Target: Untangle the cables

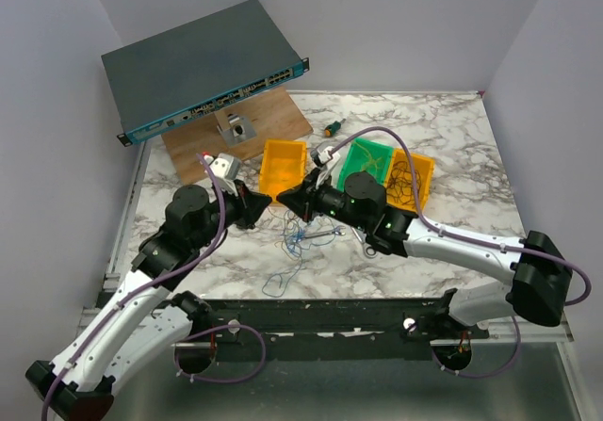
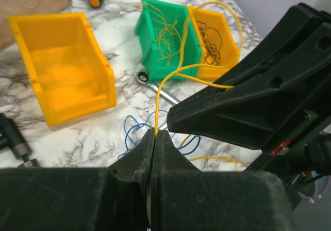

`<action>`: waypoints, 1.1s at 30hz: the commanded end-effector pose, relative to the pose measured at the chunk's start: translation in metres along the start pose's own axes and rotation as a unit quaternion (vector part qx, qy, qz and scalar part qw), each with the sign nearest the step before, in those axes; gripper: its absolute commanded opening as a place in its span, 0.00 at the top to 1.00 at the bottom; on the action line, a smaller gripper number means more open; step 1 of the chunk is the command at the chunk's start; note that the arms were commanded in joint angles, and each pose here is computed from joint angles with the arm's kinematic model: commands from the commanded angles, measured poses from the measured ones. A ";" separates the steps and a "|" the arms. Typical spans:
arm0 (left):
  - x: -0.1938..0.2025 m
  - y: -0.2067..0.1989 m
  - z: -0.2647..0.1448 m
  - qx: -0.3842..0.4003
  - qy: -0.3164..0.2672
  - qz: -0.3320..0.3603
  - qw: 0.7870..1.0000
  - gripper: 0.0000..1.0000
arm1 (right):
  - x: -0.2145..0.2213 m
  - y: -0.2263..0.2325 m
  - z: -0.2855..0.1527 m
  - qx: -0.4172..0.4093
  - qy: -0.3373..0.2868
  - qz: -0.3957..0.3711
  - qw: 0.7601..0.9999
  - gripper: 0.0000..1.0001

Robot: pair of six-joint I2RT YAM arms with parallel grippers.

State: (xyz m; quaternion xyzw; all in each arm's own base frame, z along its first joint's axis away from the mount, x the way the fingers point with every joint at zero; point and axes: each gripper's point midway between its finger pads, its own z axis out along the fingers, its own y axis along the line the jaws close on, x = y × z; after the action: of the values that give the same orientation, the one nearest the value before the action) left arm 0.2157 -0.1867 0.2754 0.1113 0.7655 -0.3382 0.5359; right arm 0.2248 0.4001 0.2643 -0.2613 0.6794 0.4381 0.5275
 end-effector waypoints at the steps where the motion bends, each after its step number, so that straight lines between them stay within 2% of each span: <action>1: -0.016 -0.034 0.002 0.100 -0.053 -0.011 0.994 0.96 | 0.014 -0.010 -0.008 0.034 0.039 0.021 0.998 0.99; 8: 0.000 -0.053 0.010 0.178 -0.041 -0.005 0.983 0.90 | 0.009 -0.029 -0.006 0.091 0.046 0.080 0.992 0.99; 17: 0.016 -0.042 0.016 0.159 -0.028 -0.013 0.987 0.91 | -0.003 -0.053 -0.007 0.140 0.033 0.126 0.982 1.00; 21: 0.018 -0.041 0.017 0.161 -0.031 -0.012 0.986 0.89 | -0.011 -0.048 -0.006 0.122 0.029 0.131 0.983 0.99; 25: 0.023 -0.042 0.024 0.166 -0.013 -0.019 0.986 0.85 | -0.017 -0.036 -0.004 0.094 0.030 0.137 0.986 0.99; 29: 0.028 -0.040 0.033 0.164 0.001 -0.025 0.986 0.73 | -0.021 -0.026 -0.003 0.071 0.035 0.143 0.987 0.99; 33: 0.032 -0.033 0.040 0.146 0.008 -0.029 0.989 0.57 | -0.022 -0.022 -0.004 0.062 0.037 0.148 0.986 0.99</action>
State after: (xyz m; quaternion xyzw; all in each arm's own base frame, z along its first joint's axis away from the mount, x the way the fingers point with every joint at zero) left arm 0.2114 -0.2405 0.2427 0.1674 0.7242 -0.4557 0.4898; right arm 0.2537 0.3777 0.2658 -0.1324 0.7629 0.4353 0.4593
